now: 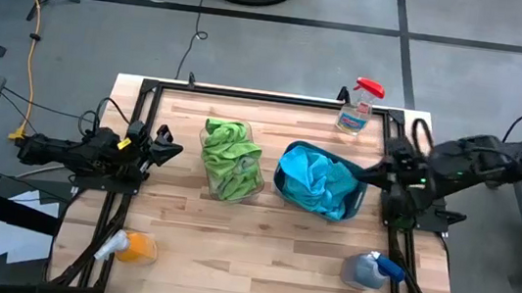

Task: Sort microfiber towel by color & place in baskets
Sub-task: Return to Home Position

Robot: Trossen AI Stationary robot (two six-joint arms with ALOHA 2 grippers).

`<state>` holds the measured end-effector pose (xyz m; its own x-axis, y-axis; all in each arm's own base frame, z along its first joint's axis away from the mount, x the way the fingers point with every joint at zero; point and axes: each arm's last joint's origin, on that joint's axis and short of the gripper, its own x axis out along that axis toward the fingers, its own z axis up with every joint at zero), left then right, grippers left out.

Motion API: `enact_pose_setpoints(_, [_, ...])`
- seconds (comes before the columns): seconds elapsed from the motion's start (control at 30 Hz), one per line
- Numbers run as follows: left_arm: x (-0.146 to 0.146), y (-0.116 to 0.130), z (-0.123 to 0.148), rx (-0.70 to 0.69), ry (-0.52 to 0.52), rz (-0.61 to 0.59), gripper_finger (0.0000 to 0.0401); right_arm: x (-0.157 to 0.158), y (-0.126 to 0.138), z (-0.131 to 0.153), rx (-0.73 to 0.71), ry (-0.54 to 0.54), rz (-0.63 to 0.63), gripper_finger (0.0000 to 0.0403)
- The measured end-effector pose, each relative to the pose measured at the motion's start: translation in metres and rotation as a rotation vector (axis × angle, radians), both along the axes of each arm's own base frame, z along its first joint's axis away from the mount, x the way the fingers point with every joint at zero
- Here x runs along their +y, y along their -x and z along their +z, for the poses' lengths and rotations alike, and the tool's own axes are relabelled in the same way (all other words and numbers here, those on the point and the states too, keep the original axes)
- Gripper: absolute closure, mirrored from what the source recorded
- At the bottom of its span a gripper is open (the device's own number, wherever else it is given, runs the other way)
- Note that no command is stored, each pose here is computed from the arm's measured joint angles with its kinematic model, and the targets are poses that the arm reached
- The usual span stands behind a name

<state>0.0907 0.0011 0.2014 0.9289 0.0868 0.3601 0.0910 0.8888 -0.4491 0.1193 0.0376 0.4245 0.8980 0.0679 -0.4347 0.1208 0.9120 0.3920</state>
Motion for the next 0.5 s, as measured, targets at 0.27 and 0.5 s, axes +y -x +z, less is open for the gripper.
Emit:
enact_pose_setpoints(0.27, [0.0, 0.0, 0.0, 0.0, 0.0, 0.0, 0.0401, -0.002, 0.037, 0.007, -0.092, 0.057, 0.079, 0.0403])
enact_pose_setpoints(0.5, [0.0, 0.0, 0.0, 0.001, 0.0, 0.0, 0.0401, -0.005, 0.047, 0.009, -0.134, 0.13, 0.13, 0.0403])
